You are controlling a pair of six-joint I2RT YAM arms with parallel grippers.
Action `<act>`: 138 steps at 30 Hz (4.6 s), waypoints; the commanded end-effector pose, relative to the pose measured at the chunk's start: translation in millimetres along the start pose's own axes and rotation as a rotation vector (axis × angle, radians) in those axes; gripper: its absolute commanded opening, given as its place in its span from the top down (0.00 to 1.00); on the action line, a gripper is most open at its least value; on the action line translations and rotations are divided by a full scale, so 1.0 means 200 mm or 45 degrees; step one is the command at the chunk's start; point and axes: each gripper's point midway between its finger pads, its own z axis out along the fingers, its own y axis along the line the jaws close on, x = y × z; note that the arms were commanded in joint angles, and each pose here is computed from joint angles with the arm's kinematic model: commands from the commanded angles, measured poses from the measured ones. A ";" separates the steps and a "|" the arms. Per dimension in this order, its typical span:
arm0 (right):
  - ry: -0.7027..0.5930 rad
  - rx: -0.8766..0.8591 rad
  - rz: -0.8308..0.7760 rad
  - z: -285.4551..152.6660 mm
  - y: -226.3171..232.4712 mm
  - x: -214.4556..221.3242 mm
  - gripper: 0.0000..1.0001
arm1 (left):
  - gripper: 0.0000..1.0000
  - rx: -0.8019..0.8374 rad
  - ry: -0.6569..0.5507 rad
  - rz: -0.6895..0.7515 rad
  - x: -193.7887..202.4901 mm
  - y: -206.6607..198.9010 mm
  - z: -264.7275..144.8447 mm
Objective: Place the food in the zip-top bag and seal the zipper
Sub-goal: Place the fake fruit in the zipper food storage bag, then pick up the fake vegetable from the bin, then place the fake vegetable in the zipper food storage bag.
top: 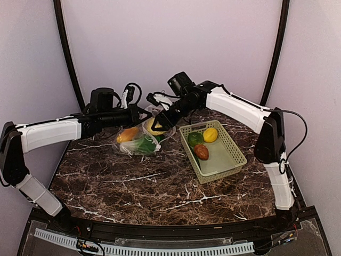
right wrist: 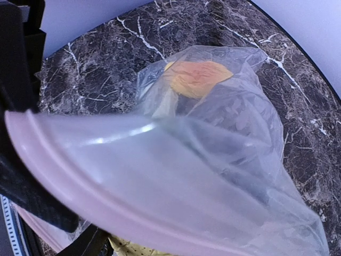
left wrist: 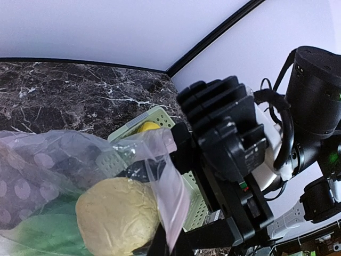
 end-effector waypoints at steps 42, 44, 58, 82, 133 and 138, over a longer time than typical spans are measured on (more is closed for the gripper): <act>0.149 0.177 -0.061 -0.44 -0.27 0.71 0.17 | 0.99 -0.125 0.070 -0.171 -0.15 0.38 -0.15; 0.168 0.167 -0.016 -0.42 -0.29 0.75 0.18 | 0.99 -0.154 0.082 -0.112 -0.15 0.37 -0.15; 0.303 0.095 0.181 -0.26 -0.38 0.98 0.17 | 0.99 -0.342 0.063 0.236 -0.19 0.33 -0.21; 0.397 0.262 0.150 -0.30 -0.50 1.01 0.49 | 0.99 -0.267 0.090 0.218 -0.12 0.30 -0.15; -0.131 0.071 -0.105 0.18 0.11 -0.22 0.29 | 0.99 0.032 0.019 0.113 -0.12 0.13 -0.11; -0.152 0.092 -0.174 -0.03 0.17 -0.26 0.23 | 0.99 -0.009 0.005 0.107 -0.13 0.16 -0.13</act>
